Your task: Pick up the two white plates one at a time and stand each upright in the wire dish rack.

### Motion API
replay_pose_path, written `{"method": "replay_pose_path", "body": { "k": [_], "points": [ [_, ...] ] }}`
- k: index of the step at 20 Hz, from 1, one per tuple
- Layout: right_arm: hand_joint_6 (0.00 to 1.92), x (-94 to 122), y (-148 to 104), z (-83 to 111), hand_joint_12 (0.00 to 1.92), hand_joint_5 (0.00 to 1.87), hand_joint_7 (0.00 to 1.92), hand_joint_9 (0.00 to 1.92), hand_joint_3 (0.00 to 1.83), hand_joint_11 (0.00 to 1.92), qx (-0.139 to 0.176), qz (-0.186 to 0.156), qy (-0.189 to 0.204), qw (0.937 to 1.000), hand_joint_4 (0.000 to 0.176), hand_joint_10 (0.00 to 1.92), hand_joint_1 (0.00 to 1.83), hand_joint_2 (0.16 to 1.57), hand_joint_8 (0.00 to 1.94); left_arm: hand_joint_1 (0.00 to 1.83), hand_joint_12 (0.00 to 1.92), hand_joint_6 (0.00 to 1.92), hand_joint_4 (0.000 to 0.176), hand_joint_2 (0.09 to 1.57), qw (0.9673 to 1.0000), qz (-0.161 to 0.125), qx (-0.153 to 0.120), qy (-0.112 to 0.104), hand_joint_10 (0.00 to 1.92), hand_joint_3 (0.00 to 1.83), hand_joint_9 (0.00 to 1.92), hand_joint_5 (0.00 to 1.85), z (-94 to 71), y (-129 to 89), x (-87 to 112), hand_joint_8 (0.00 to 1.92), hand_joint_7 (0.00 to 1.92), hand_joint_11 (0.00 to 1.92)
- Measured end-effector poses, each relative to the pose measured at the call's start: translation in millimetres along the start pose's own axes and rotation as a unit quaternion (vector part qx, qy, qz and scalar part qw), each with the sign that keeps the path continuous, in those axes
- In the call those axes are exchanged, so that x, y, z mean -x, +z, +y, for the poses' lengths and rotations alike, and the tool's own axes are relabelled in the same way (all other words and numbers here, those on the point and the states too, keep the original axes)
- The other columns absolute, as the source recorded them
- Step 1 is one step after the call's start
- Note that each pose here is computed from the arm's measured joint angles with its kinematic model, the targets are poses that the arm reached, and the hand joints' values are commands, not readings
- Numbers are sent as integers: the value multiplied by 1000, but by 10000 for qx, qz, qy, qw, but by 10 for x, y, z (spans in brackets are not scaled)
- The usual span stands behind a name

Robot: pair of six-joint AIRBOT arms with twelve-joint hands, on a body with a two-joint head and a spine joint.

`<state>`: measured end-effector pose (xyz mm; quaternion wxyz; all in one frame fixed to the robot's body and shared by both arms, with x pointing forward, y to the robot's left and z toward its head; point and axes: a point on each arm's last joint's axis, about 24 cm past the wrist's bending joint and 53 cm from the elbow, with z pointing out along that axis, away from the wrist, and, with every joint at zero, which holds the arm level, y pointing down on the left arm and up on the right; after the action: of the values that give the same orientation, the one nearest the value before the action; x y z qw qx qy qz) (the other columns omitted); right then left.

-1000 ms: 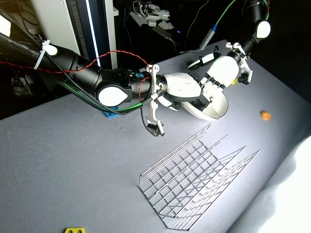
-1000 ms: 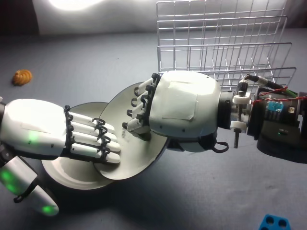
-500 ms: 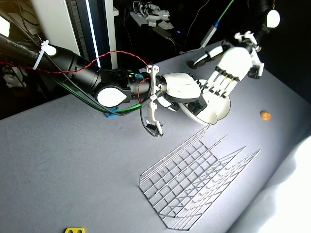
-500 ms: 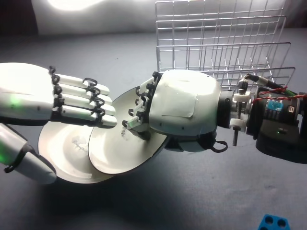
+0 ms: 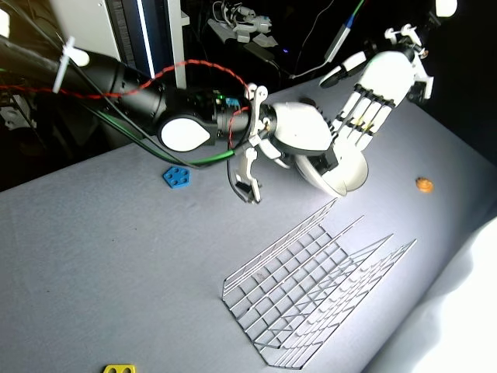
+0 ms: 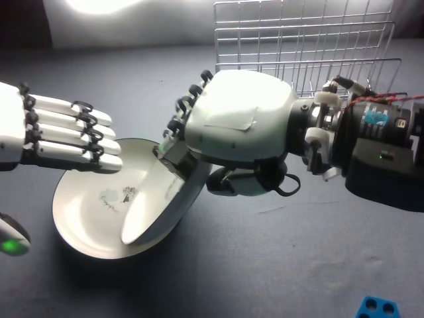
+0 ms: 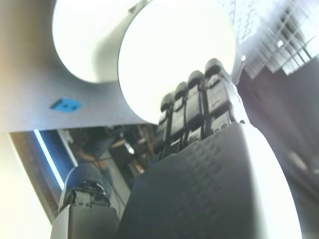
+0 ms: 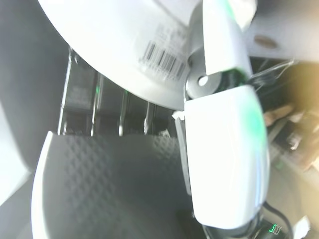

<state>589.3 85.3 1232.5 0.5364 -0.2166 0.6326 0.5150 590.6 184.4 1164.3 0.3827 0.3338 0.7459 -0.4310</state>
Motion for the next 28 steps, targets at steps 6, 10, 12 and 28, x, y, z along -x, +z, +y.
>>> {"method": "replay_pose_path", "body": {
  "k": [6,10,12,28],
  "points": [
    [1208,235,-82,168,1291,820,939,910,0,742,14,-23,20,10000,0,1218,1366,1141,973,0,54,2,0,1058,9994,-68,347,-32,0,0,61,84,127,-222,49,1,84,40],
    [1236,538,-165,189,1306,810,923,882,1,705,-89,-145,521,9985,0,1252,1363,1150,991,0,66,2,0,1055,9989,-37,463,-62,5,0,81,93,178,-263,23,4,100,52],
    [1249,653,-213,127,1321,803,912,867,1,668,-228,-167,894,9956,0,1275,1361,1155,1003,0,66,0,0,1054,9983,31,577,-90,3,0,77,89,235,-286,-27,3,97,47],
    [1177,1264,-399,-41,1332,823,970,934,1,696,-573,-606,2662,9603,0,1204,1371,1130,924,0,168,2,0,1062,9941,319,883,-545,2,0,57,88,377,-198,-282,3,88,2]
  ]
}}
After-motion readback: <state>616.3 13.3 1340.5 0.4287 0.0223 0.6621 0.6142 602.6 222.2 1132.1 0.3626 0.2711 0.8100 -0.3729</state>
